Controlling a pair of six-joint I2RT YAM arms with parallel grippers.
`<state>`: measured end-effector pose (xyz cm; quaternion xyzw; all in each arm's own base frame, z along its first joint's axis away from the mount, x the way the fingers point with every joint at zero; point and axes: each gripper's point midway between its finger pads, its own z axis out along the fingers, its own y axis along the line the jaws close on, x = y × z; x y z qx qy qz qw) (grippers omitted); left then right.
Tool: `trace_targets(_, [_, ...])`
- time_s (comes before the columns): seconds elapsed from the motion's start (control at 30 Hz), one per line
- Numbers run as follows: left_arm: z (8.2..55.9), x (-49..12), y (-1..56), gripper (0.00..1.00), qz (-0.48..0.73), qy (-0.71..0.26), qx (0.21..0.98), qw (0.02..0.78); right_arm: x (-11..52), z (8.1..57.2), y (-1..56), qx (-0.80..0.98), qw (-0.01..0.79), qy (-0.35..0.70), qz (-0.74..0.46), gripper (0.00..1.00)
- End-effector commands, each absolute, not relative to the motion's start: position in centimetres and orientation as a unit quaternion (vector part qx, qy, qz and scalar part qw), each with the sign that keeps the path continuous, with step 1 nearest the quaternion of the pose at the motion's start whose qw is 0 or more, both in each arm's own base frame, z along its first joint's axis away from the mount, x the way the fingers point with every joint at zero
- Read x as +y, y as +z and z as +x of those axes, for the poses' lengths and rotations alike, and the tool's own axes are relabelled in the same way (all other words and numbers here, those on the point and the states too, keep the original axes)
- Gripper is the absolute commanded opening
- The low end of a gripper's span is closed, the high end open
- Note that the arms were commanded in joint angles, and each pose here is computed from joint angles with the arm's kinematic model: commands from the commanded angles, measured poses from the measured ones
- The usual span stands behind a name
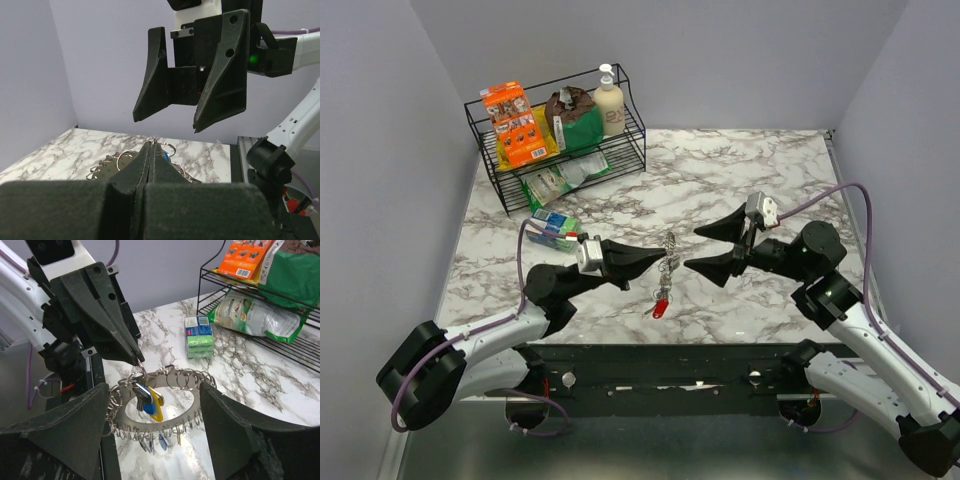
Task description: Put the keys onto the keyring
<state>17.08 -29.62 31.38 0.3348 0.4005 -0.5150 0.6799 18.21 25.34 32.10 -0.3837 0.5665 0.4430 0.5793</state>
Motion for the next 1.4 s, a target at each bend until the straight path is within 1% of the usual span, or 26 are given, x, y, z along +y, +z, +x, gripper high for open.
trace_targets(0.0, [15.4, -29.0, 35.3, 0.00, 0.349, -0.525, 0.320, 0.707, 25.3, 16.7, 33.4, 0.520, 0.594, 0.456, -0.411, 0.81])
trace_targets(0.13, [15.5, -29.4, 35.2, 0.00, 0.358, -0.524, 0.326, 0.700, 25.4, 17.0, 33.2, 0.523, 0.592, 0.454, -0.412, 0.81])
trace_targets(0.37, [15.7, -29.7, 35.2, 0.00, 0.366, -0.520, 0.334, 0.696, 25.8, 18.5, 31.8, 0.552, 0.582, 0.441, -0.404, 0.78])
trace_targets(0.53, [15.5, -29.8, 35.3, 0.00, 0.371, -0.523, 0.331, 0.692, 26.2, 17.7, 31.5, 0.535, 0.572, 0.455, -0.423, 0.76])
trace_targets(0.73, [15.4, -29.9, 35.5, 0.00, 0.374, -0.525, 0.329, 0.690, 26.6, 16.4, 31.4, 0.510, 0.559, 0.473, -0.452, 0.71])
trace_targets(0.77, [15.4, -30.0, 35.4, 0.00, 0.376, -0.526, 0.330, 0.688, 26.7, 16.1, 31.2, 0.503, 0.553, 0.479, -0.460, 0.68])
trace_targets(0.83, [15.4, -30.0, 35.4, 0.00, 0.377, -0.527, 0.330, 0.687, 26.8, 15.9, 31.1, 0.500, 0.548, 0.483, -0.466, 0.67])
trace_targets(0.97, [15.3, -30.1, 35.6, 0.00, 0.378, -0.528, 0.328, 0.686, 27.0, 15.5, 30.9, 0.495, 0.537, 0.491, -0.474, 0.58])
trace_targets(1.13, [15.3, -30.2, 35.8, 0.00, 0.379, -0.529, 0.327, 0.686, 27.1, 15.5, 30.4, 0.498, 0.527, 0.495, -0.478, 0.51])
trace_targets(1.23, [15.3, -30.2, 35.8, 0.00, 0.380, -0.530, 0.327, 0.684, 27.2, 15.6, 30.3, 0.500, 0.527, 0.495, -0.477, 0.43])
trace_targets(1.27, [15.3, -30.3, 35.8, 0.00, 0.380, -0.530, 0.327, 0.683, 27.2, 15.6, 30.3, 0.500, 0.526, 0.496, -0.478, 0.37])
trace_targets(1.33, [15.3, -30.3, 35.7, 0.00, 0.381, -0.530, 0.327, 0.683, 27.2, 15.6, 30.3, 0.499, 0.526, 0.495, -0.478, 0.34])
trace_targets(1.37, [15.3, -30.3, 35.7, 0.00, 0.381, -0.530, 0.328, 0.683, 27.1, 15.5, 30.4, 0.498, 0.528, 0.495, -0.478, 0.28])
